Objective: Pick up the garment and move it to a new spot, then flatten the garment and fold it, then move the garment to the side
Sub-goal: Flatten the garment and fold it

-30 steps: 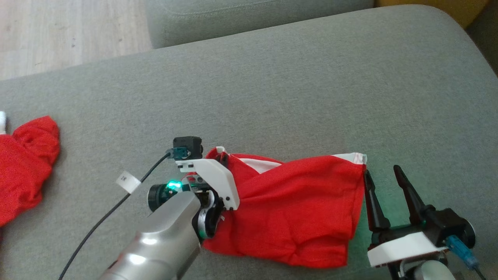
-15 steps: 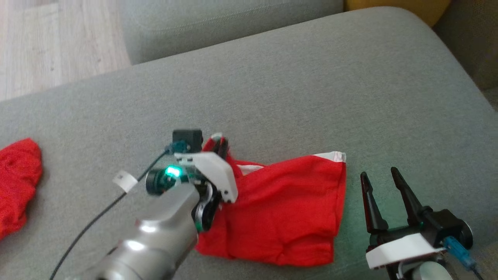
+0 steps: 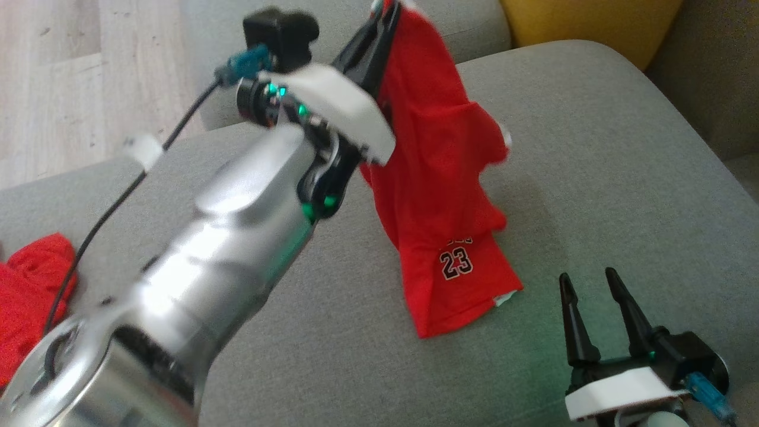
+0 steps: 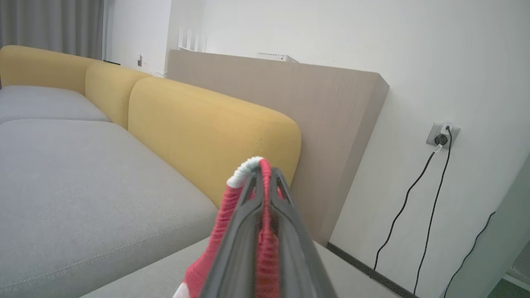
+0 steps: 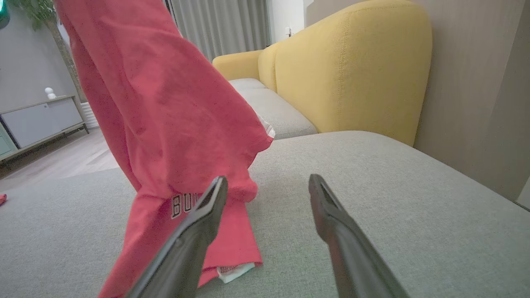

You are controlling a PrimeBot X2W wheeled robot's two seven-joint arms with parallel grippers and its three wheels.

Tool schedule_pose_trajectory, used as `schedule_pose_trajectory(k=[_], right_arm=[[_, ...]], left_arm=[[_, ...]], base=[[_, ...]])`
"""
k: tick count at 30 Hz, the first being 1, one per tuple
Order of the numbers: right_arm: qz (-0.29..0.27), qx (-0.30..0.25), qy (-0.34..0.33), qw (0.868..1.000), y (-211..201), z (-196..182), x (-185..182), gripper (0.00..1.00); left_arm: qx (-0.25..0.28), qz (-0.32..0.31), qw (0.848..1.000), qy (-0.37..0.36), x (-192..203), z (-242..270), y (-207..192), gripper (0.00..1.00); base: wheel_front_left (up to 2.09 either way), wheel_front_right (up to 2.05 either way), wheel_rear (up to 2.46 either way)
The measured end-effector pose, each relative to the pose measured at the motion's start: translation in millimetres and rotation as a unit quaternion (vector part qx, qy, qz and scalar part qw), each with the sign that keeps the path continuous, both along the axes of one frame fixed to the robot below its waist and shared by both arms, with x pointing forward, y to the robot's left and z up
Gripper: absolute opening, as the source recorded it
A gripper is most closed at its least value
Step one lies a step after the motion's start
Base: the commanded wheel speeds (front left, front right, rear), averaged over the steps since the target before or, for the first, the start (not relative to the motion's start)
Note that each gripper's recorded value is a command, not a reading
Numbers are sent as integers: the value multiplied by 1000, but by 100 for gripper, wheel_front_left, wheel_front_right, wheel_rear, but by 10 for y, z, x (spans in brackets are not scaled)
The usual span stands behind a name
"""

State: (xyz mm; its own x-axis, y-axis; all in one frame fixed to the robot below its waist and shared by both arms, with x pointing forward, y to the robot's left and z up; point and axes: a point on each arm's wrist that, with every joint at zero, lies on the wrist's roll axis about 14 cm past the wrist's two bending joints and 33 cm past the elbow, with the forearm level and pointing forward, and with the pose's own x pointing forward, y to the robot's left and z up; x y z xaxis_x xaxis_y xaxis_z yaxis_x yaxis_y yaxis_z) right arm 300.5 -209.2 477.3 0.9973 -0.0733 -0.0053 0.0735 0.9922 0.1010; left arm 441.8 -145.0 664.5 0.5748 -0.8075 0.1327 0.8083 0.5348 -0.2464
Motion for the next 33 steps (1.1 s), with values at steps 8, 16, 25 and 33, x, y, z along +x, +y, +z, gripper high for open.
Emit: schedule_pose_trajectory(k=[8, 16, 25, 33], right_arm=[[7, 9, 8, 1000, 31, -45, 94, 100], [41, 6, 24, 999, 208, -137, 308, 100], [57, 0, 16, 998, 292, -90, 386, 100], [53, 0, 13, 999, 272, -69, 347, 100]], left_arm=[[75, -8, 985, 152, -697, -1736, 470, 0], [97, -3, 972, 216, -1343, -2440, 627, 0], [121, -9, 976, 180, -1412, -2440, 587, 100], [118, -1, 980, 163, -1330, -2359, 567, 89]], base=[[0, 0, 0], [0, 0, 0], [0, 0, 0], [0, 0, 0]])
